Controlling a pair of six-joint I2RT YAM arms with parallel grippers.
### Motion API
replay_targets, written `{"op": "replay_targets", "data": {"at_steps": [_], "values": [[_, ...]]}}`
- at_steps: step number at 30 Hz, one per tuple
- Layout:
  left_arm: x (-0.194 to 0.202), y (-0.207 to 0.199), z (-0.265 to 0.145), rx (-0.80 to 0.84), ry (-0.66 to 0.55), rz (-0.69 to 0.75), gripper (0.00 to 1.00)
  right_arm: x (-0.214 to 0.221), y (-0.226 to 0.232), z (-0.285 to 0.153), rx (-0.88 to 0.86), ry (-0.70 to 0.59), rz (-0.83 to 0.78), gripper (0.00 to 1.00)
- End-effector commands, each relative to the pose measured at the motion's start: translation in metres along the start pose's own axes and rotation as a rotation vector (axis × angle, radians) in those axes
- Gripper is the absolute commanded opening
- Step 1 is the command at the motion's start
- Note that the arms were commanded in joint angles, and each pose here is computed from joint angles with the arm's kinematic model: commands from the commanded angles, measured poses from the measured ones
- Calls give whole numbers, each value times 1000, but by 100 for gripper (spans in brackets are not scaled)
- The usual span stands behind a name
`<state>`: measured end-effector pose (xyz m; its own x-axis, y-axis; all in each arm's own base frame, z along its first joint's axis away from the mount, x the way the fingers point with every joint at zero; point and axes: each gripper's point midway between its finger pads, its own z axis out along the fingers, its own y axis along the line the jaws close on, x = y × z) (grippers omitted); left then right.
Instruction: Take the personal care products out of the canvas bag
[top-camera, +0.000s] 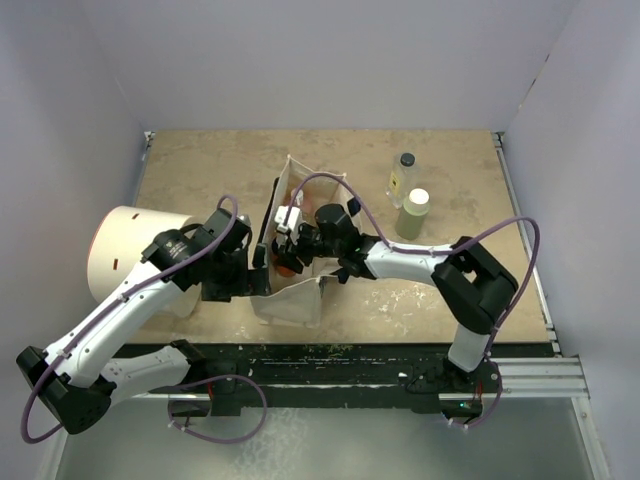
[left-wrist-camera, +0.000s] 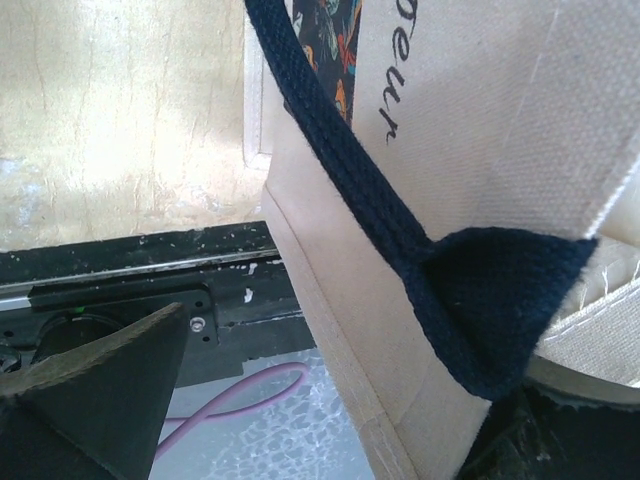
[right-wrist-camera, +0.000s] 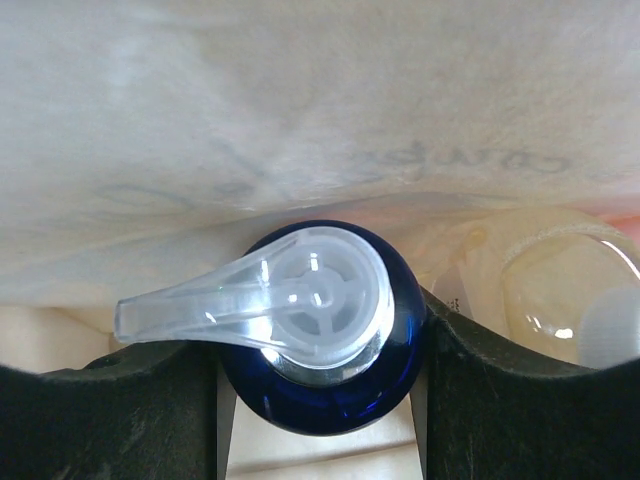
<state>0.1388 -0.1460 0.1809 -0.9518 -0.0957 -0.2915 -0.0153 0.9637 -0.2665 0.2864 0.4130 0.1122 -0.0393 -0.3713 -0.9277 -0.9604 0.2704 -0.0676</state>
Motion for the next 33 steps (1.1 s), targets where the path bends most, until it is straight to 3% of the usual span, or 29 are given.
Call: {"op": "replay_targets", "data": {"at_steps": [1,11,24,28,33], "values": [[-3,-11,-8,58,-14,-43,99,-96,-2,-29,-4,-224,-86,1],[-3,-8,-9,49,-30,-76,99,-141,-4,-66,40,-309,-60,0],[-39,-19,-37,58,-181,-139,99,-207,-40,-155,204,-422,-2,0],[-53,-28,-43,87,-225,-145,99,-236,-62,-204,351,-475,-2,0],[-60,-30,-41,70,-239,-147,99,-239,-93,-261,607,-479,-12,0]]}}
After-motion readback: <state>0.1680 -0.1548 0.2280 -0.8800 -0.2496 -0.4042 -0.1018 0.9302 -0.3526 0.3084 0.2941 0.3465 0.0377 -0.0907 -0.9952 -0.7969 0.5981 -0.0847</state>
